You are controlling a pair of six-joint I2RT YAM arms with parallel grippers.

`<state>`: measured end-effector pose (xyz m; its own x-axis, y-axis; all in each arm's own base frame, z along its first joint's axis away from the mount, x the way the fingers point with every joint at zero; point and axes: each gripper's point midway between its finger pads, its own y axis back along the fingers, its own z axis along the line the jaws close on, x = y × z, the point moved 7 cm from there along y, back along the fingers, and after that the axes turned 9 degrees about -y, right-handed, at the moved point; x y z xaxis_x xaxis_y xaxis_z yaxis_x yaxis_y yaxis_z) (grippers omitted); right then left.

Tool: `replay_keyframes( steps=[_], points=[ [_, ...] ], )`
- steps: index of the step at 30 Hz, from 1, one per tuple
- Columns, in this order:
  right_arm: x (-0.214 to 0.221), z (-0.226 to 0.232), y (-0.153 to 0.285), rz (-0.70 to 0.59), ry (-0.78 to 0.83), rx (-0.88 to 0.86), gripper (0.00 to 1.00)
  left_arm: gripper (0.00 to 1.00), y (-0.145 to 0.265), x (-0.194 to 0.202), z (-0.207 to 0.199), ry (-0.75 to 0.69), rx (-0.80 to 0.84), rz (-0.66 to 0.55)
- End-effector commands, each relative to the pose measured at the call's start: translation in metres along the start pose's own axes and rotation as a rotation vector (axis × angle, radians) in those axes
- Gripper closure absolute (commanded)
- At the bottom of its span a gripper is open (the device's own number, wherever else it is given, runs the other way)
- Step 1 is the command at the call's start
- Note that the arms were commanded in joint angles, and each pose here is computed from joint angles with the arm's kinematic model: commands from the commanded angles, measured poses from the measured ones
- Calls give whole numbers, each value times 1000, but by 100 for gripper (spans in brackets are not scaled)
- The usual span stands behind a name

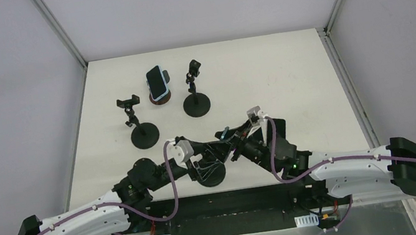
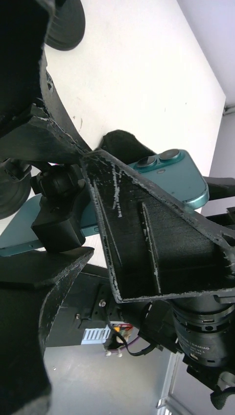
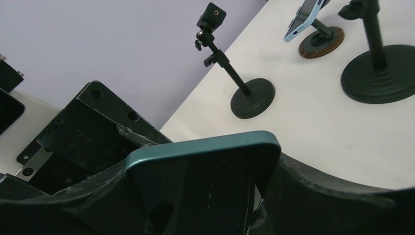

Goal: Remove the phone from the phone stand

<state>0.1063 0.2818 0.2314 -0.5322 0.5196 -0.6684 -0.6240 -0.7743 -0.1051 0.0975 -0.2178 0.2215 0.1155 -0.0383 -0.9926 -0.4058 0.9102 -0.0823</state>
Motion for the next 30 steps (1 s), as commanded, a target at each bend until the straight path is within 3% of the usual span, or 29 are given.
replay_keyframes(
  steps=[1, 9, 17, 23, 30],
  points=[
    [3, -7, 2, 41, 258, 14, 100, 100, -9, -1, -14, 95, 141, 61],
    [6, -76, 5, 61, 313, 159, 100, 100, -18, -17, -28, 96, 298, 48],
    [2, -115, 5, 129, 341, 194, 100, 100, -15, -19, -36, 115, 376, 46],
    [-1, -125, 6, 208, 337, 126, 100, 100, -6, -21, -45, 109, 474, 28],
    [-17, -106, 4, 252, 328, 19, 100, 100, -1, -17, -51, 114, 543, 37]
  ],
)
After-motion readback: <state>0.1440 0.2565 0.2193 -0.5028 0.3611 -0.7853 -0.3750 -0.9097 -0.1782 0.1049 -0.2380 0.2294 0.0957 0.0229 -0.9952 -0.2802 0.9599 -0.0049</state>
